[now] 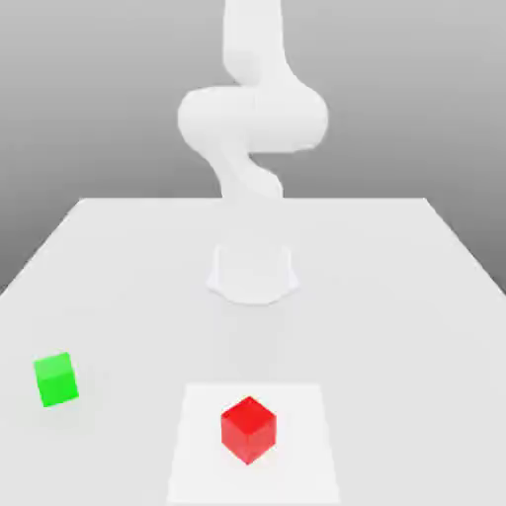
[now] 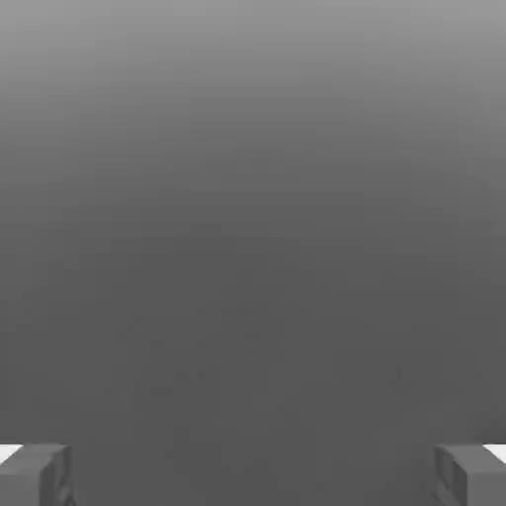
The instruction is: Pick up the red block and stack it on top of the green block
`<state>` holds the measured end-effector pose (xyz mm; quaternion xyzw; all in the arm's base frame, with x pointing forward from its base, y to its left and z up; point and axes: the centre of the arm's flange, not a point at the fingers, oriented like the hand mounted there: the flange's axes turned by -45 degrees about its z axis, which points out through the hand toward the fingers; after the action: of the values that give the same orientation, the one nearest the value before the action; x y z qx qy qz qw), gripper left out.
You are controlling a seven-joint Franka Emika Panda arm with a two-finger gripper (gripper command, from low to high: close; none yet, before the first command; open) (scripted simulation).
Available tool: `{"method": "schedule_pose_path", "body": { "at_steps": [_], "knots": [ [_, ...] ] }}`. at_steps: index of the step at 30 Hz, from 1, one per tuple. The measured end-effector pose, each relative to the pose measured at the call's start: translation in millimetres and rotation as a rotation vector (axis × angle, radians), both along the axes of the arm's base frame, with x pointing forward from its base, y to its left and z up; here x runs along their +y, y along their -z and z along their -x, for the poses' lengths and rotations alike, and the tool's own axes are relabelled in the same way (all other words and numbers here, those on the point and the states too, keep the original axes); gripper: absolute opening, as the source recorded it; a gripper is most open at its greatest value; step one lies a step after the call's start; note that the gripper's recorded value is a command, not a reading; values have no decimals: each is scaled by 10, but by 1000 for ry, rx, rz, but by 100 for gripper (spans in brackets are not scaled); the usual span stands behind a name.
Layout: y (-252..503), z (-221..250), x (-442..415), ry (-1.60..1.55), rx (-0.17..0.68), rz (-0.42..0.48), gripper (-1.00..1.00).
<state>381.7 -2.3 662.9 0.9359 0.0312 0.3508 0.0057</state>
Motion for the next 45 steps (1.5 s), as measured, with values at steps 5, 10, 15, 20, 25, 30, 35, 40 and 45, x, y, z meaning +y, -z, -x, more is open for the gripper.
{"method": "schedule_pose_path", "body": {
  "at_steps": [5,10,15,20,25,30,35,40,45],
  "knots": [
    [1078,-533,-13,-142,169,85,0],
    [2180,-767,-7,-291,329,154,0],
    [3266,-729,-3,-449,487,209,0],
    [4272,-438,-18,-615,641,252,0],
    [4913,-341,-32,-661,682,261,0],
    [5126,-327,-33,-662,684,260,-100],
    [5080,-329,-32,-663,685,260,-100],
    [4603,-323,-63,-646,686,254,-100],
    [4459,-271,-693,-327,709,139,-100]
  ]
}}
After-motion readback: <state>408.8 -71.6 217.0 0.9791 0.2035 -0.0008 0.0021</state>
